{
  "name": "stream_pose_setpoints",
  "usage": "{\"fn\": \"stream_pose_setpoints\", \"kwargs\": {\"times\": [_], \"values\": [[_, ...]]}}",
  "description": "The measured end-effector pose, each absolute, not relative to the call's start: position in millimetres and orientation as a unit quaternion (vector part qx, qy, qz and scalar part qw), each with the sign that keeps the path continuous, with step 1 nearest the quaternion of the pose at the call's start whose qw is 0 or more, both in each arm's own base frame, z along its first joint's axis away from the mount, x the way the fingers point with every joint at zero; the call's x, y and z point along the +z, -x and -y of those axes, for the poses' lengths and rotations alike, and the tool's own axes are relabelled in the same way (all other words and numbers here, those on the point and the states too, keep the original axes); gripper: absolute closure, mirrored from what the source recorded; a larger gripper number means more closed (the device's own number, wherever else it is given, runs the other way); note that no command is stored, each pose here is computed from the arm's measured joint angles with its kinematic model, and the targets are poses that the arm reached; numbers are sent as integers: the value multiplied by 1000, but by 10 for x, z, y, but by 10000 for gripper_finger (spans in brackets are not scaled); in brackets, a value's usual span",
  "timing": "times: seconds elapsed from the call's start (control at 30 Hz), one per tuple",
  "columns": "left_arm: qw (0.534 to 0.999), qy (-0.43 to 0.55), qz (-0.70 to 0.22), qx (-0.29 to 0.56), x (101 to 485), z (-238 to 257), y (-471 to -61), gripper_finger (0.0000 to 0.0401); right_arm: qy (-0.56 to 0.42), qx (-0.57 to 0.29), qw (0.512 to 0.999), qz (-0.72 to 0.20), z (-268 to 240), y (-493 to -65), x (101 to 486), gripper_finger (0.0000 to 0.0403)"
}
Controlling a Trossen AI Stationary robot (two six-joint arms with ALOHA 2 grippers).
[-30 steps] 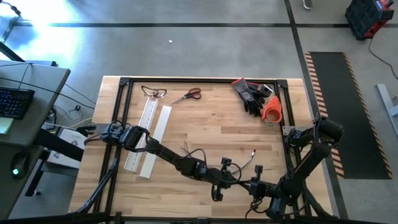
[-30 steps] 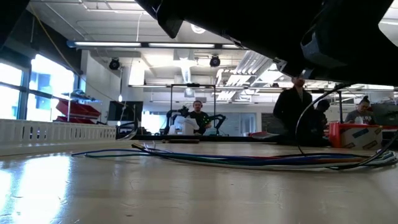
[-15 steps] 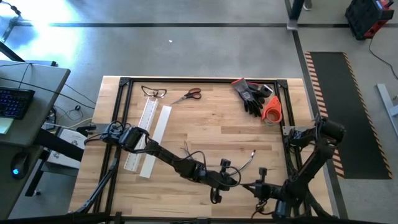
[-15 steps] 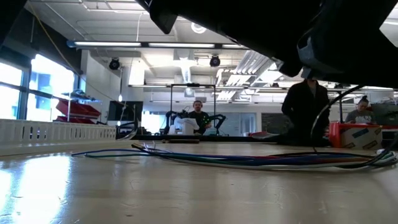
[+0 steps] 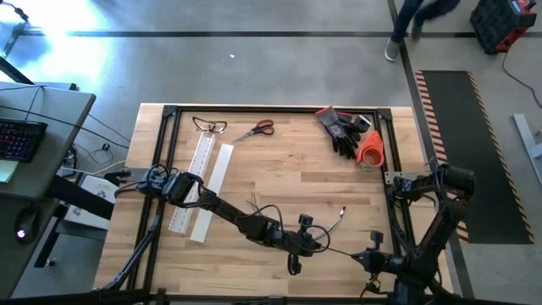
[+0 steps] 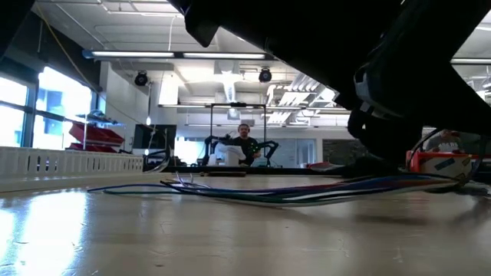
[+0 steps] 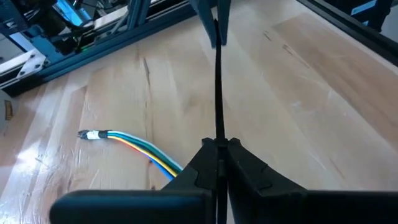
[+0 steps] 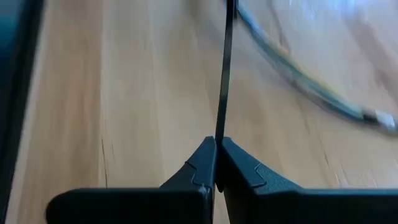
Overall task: Ziptie cables
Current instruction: Wrap the black zip tie around the cable
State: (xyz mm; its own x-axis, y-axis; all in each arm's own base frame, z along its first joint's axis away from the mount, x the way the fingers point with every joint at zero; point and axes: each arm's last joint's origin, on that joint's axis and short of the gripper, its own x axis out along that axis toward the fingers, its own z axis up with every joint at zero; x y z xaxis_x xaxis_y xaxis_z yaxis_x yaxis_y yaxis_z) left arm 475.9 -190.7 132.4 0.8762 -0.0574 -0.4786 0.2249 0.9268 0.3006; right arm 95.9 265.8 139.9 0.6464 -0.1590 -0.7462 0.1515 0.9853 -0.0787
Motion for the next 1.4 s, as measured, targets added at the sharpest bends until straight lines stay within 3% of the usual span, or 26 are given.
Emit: {"fn": "stream_pose_setpoints", "kwargs": {"times": [0.33,0.97,1.17,1.4], "values": [[950,-179,-245,-75,1310,1904,-4751,401,-38,-81,820,-565,-2808,-736,1562,403],[913,-169,-365,-65,1088,1833,-4580,401,-130,-77,747,-648,-2977,-579,1657,402],[916,-160,-361,-65,1062,1813,-4578,401,-122,-84,766,-625,-2957,-586,1659,402],[918,-157,-358,-68,1058,1810,-4584,401,-53,-53,903,-423,-2945,-864,1718,402]]}}
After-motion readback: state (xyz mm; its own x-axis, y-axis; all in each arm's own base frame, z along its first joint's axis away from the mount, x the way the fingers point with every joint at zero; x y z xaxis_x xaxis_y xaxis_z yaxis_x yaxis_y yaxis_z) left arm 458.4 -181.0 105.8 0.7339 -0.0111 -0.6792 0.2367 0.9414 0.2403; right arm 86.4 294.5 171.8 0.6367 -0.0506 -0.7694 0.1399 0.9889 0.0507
